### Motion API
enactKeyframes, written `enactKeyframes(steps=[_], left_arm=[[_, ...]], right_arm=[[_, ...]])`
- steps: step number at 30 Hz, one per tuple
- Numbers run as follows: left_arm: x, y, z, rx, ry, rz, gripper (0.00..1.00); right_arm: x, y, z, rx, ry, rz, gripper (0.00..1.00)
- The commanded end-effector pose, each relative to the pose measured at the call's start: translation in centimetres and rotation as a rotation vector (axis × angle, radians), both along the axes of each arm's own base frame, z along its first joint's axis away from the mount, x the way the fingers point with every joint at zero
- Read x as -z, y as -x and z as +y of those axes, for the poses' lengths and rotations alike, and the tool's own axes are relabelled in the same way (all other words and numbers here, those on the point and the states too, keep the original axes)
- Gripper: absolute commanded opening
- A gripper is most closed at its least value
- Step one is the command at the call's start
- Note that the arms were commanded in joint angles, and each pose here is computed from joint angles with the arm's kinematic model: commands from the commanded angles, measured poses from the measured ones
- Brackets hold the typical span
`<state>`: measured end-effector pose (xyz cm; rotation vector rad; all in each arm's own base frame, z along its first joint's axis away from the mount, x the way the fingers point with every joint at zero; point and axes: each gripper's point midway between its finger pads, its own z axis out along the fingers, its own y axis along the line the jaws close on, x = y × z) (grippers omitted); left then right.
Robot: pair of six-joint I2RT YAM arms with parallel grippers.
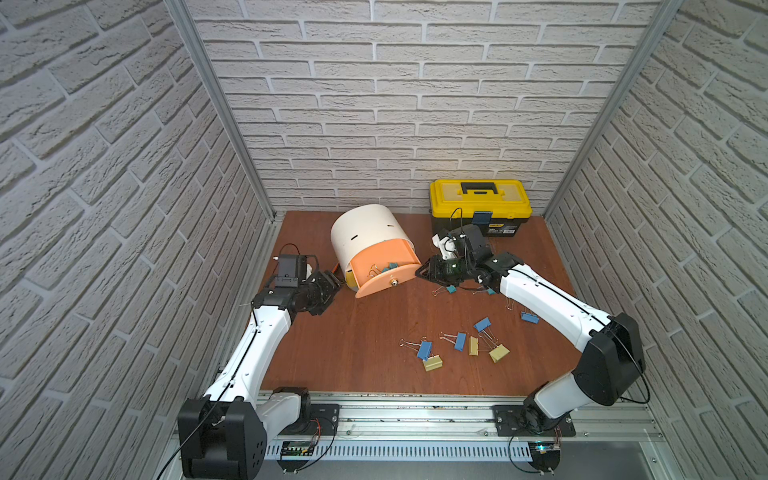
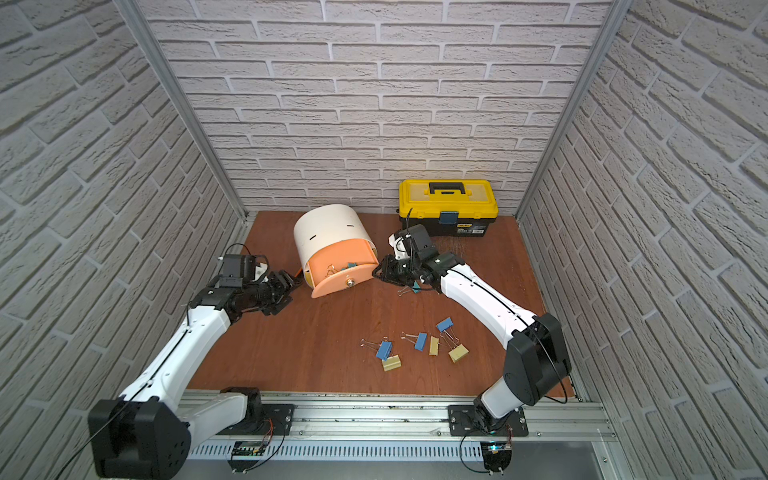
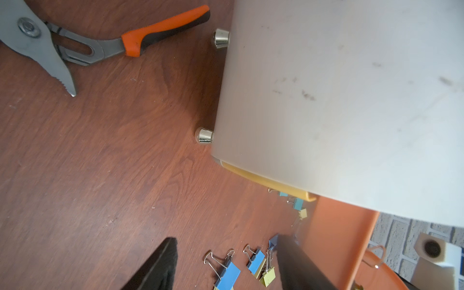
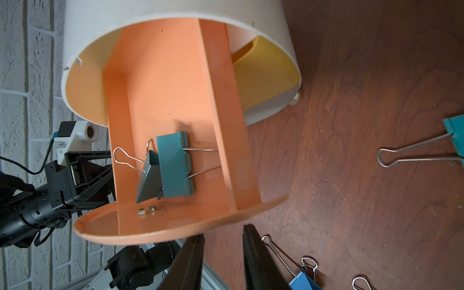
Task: Put the binder clips in the drawer according to color
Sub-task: Adjust the drawer in the storage box.
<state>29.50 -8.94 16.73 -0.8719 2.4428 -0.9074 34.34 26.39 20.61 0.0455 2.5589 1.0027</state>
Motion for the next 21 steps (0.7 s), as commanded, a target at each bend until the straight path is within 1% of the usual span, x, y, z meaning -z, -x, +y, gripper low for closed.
enactKeyframes(steps=[1, 12, 21], left_arm=[[-1.0, -0.7, 0.0, 0.015, 0.001, -0.049, 0.68], [-1.1, -0.6, 0.0, 0.012, 0.001, -0.054, 0.68], [-0.8, -0.4, 0.1, 0.006, 0.0, -0.052, 0.68]], right_arm=[[-1.7, -1.1, 1.5, -0.005, -0.051, -0.052, 0.31], [-2.7, -1.0, 4.6, -0.052, -0.079, -0.061, 0.31], [-2.4, -0.6, 6.0, -0.083, -0.08, -0.052, 0.31]])
